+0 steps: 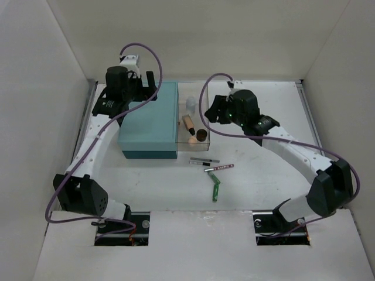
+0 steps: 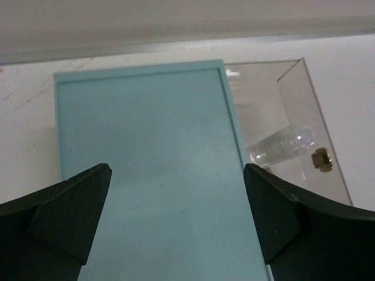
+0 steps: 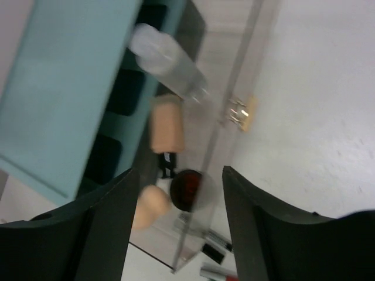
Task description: Organize the makeup
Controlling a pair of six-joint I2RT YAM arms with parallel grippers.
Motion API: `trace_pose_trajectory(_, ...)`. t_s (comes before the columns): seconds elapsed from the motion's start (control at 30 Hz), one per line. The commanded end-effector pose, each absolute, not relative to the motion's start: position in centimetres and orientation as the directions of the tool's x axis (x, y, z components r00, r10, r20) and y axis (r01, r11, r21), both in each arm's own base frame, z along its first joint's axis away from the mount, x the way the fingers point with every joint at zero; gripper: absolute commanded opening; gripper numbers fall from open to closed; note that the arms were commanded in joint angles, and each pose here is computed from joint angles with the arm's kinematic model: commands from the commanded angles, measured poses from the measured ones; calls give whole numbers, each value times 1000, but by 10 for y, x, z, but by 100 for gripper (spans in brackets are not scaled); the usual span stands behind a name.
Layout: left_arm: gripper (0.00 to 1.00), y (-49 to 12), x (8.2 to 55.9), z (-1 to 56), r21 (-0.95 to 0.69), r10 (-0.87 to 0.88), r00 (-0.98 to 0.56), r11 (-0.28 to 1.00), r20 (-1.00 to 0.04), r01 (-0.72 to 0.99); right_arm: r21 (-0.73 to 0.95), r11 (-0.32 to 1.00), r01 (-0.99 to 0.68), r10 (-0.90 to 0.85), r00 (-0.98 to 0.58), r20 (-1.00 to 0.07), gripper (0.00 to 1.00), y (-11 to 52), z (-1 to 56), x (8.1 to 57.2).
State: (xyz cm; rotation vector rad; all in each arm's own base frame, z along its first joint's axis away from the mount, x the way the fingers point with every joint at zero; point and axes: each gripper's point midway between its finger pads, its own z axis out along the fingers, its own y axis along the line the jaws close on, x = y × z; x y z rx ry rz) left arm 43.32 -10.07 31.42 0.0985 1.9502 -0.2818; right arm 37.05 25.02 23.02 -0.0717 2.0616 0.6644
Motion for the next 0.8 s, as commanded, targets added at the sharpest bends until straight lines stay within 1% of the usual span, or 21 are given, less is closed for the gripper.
trace_pose_trajectory(0.0, 100, -59, 425, 312, -174, -130, -357, 980, -925, 93, 395, 787, -474, 139, -486, -862, 60, 295, 279, 379)
trace_pose_trajectory(0.03, 100, -43, 423, 307, -189, -159, -352, 981, -922, 52, 397, 780, -483, 122, -505, -854, 58, 305, 277, 383)
trace_pose_trajectory(0.17, 100, 6, 424, 285, -228, -246, -361, 969, -899, -92, 410, 767, -494, 99, -540, -836, 56, 333, 270, 408)
trace_pose_trajectory(0.3, 100, 29, 428, 263, -262, -308, -391, 950, -867, -168, 444, 748, -494, 108, -569, -815, 55, 359, 270, 436)
trace_pose_trajectory(0.57, 99, 35, 436, 248, -291, -332, -419, 943, -845, -160, 455, 784, -421, 132, -604, -786, 56, 356, 251, 503)
trace_pose_trajectory(0.67, 97, 35, 439, 242, -299, -338, -431, 941, -837, -157, 465, 793, -394, 150, -614, -775, 56, 348, 247, 517)
trace_pose_trajectory(0.77, 89, 32, 443, 237, -307, -339, -446, 941, -829, -143, 457, 786, -417, 152, -586, -796, 59, 348, 260, 518)
